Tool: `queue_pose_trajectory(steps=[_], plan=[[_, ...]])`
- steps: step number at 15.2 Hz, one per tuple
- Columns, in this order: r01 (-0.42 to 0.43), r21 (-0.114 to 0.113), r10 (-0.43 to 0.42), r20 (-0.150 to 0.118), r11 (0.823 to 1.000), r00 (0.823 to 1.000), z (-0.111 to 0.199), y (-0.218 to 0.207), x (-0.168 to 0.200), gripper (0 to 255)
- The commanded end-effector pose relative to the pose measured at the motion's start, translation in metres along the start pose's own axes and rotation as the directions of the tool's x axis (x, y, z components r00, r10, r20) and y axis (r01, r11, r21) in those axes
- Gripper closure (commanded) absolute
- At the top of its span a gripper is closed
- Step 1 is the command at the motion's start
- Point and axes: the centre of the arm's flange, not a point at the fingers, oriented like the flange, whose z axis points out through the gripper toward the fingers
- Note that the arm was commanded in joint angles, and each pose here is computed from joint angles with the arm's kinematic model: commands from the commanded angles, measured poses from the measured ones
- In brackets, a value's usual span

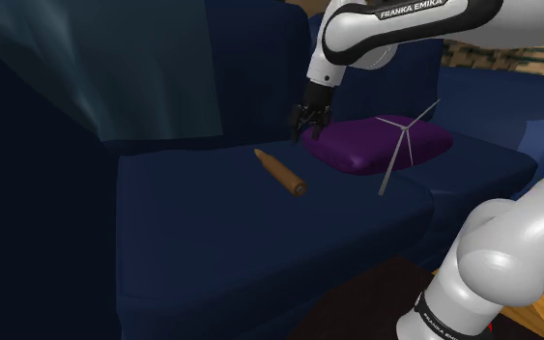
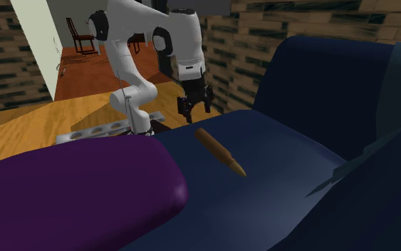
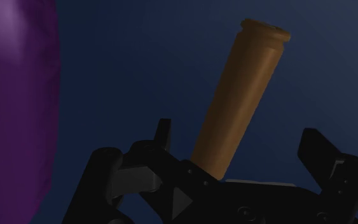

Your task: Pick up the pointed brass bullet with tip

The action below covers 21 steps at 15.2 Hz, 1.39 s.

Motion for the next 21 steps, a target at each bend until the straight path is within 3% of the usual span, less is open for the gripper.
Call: queue_pose_trajectory(steps=[1,7,16,17,21], plan=[[-0.022,0.014,0.022,0.018,1.000,1.000,0.022,-0.001,0.019,0],[-0.084,0.053,0.080,0.073,0.995,0.994,0.085,-0.007,0.070,0],[-0.084,0.053,0.080,0.073,0.995,0.994,0.125,-0.004,0.066,0],[-0.084,0.053,0.080,0.073,0.995,0.994,0.124,-0.004,0.067,255],[-0.084,0.053,0.080,0.072,0.995,0.994,0.124,-0.004,0.066,255]])
